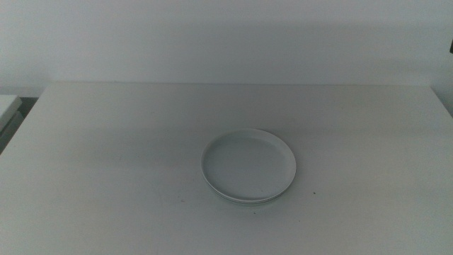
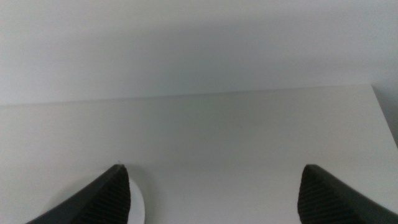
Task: Stack the three bowls on top of each other.
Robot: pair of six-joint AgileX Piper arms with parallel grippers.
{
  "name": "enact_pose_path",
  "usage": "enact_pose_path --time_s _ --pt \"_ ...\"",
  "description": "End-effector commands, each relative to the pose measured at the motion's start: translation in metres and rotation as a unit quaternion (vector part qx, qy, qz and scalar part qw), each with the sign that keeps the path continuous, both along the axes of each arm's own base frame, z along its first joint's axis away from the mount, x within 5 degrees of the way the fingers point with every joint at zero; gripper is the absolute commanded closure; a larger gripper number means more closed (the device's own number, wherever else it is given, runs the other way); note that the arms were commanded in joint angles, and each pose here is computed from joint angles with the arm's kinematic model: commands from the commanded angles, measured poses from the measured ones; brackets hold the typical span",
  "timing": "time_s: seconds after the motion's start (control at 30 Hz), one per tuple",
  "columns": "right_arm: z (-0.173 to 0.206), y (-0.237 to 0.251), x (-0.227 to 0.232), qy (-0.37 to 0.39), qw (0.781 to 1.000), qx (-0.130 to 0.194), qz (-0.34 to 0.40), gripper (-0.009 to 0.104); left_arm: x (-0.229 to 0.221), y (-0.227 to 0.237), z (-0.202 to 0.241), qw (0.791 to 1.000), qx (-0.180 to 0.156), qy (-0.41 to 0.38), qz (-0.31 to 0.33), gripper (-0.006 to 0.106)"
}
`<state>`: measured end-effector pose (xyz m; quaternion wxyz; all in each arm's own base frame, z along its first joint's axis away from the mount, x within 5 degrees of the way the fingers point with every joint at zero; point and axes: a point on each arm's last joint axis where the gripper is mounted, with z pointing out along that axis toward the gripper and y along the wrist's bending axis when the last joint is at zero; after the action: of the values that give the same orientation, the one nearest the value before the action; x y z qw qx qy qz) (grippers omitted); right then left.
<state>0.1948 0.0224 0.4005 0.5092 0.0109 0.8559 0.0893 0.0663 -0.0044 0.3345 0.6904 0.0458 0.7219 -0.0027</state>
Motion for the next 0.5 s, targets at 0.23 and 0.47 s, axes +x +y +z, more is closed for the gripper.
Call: enact_pose_path --time_s 0.23,0.47 --pt "-0.063 -0.010 -0.066 -0.148 0.989 -0.006 -0.022 0.015 -0.015 0.000 -0.015 0.998 -0.026 -0.059 -0.005 0.007" --pt "-0.170 -0.018 -0.126 -0.140 0.988 -0.064 -0.016 0.015 -0.019 0.000 -0.085 0.999 -0.038 -0.021 -0.008 0.007"
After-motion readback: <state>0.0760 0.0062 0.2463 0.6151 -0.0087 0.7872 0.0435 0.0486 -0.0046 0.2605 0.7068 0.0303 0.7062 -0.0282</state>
